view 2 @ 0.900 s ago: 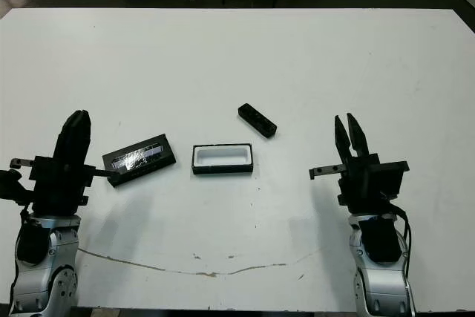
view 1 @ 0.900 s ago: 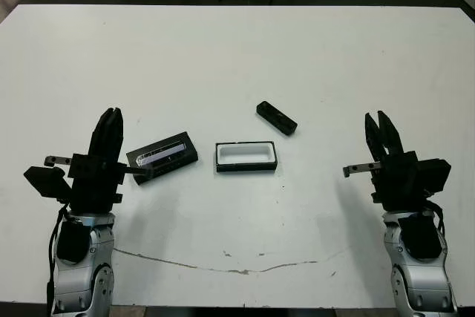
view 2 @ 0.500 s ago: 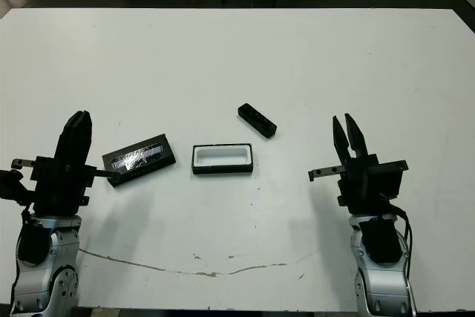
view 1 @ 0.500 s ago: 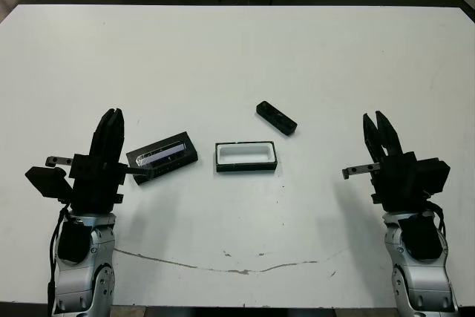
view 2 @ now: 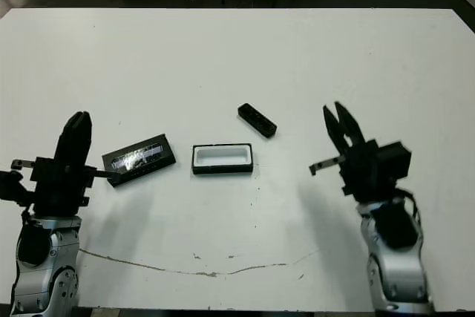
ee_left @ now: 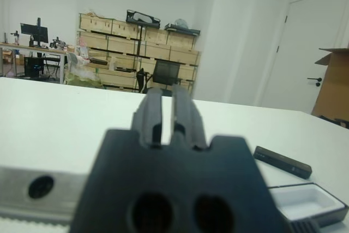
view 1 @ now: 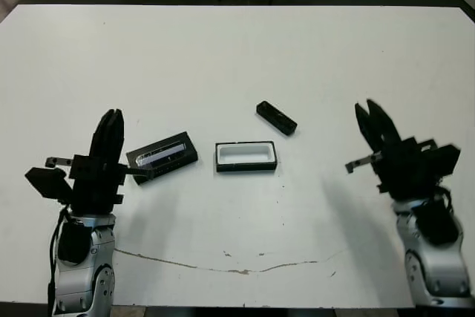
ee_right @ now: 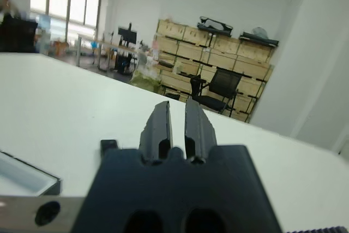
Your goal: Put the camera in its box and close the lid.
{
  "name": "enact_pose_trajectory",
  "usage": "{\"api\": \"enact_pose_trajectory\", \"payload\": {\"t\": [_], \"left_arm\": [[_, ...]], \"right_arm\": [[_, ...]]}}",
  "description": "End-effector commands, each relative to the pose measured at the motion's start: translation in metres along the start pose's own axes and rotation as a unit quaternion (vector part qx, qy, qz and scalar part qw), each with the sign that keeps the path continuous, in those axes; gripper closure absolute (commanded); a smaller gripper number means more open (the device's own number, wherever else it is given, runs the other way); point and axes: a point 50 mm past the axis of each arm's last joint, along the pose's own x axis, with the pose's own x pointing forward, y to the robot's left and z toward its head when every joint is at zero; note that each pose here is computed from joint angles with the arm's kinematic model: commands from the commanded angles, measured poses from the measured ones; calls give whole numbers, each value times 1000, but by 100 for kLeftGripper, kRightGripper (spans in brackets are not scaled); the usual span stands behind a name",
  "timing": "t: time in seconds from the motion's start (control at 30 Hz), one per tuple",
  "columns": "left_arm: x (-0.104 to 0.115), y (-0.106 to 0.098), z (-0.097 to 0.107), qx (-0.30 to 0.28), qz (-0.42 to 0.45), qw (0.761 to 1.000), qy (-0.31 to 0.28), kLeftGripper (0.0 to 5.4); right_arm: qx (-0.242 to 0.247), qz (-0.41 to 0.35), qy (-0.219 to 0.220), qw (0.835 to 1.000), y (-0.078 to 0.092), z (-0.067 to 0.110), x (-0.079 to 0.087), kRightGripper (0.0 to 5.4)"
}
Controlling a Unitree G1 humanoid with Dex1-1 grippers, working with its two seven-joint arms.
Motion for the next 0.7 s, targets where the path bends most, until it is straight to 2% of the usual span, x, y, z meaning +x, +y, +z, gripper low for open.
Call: {"api": "enact_pose_trajectory", "payload": {"t": [0.03, 0.17, 0.27, 0.47, 0.7], "left_arm": [[-5, 1, -5, -1, 8, 1000, 19, 538], [-5, 0, -5, 1, 9, 1000, 21, 538], [-6, 1, -6, 1, 9, 1000, 21, 540], [-6, 1, -6, 6, 11, 1000, 21, 540], [-7, 1, -6, 4, 11, 1000, 22, 540]], "right_arm": [[-38, 24, 28, 999, -12, 9, 13, 540], [-47, 51, 56, 996, -17, 12, 37, 540], [-62, 79, 69, 993, -18, 9, 53, 504], [-79, 150, 109, 980, -10, 0, 80, 375], [-107, 223, 162, 955, 6, -7, 98, 220]]}}
